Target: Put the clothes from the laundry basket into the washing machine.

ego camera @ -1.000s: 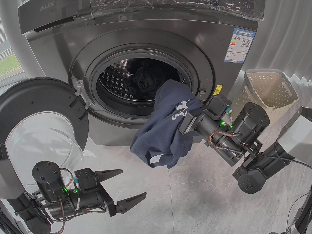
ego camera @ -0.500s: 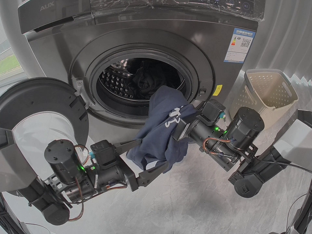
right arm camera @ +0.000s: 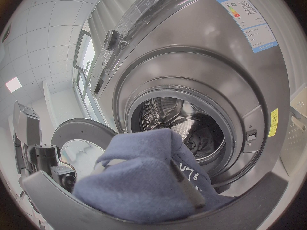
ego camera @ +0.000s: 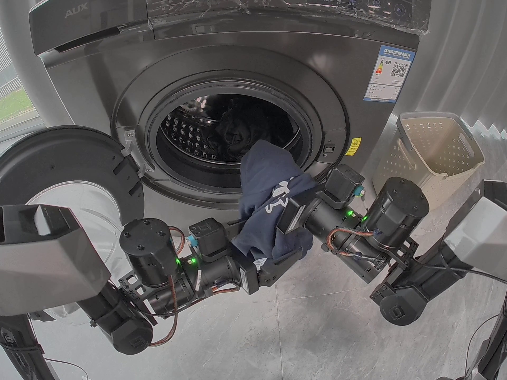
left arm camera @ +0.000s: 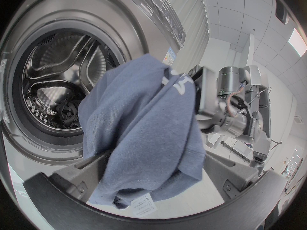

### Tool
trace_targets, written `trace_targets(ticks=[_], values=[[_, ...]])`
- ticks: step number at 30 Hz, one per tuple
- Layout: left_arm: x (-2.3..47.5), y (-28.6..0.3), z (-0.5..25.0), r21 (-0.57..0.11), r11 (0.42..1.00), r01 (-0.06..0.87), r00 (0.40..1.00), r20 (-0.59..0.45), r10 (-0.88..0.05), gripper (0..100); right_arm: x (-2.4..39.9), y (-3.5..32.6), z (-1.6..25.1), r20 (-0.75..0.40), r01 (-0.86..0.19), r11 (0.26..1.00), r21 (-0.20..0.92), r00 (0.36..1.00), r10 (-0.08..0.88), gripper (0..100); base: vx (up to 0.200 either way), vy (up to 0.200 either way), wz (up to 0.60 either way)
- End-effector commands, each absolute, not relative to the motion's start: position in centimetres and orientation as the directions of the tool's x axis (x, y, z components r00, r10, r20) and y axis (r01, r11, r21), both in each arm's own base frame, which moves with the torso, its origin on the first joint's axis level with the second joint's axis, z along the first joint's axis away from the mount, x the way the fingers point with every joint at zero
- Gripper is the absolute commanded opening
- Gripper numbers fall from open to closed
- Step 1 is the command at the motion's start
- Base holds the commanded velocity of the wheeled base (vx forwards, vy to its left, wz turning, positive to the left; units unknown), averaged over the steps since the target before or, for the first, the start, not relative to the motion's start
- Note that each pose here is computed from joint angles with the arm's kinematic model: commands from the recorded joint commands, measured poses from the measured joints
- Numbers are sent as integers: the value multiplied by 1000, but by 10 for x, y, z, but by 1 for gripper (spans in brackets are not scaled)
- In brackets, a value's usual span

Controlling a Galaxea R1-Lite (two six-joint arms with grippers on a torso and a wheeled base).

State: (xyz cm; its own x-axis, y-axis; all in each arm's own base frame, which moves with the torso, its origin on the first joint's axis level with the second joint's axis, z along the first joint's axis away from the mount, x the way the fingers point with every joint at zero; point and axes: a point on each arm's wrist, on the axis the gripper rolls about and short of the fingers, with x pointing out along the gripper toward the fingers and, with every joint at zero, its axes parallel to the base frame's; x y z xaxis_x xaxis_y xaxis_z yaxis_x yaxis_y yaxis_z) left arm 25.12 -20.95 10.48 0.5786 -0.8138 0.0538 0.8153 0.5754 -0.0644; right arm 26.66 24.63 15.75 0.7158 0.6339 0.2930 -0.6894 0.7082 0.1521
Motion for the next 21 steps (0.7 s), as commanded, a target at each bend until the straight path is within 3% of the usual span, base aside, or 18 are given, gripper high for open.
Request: trace_targets(ticks=[1, 12, 21], values=[[266, -216, 92, -69, 597, 799, 600, 40, -799, 100, 258, 247, 162, 298, -703, 694, 154, 703, 646, 0, 0, 0, 0], [293, -228, 88, -85, 662, 745, 667, 90, -739, 100, 238, 251, 163, 283, -715, 678, 171, 695, 661, 0, 0, 0, 0], [300, -224, 83, -86, 683, 726, 688, 80, -721, 100, 236, 253, 164, 284, -719, 672, 178, 691, 665, 0, 0, 0, 0]])
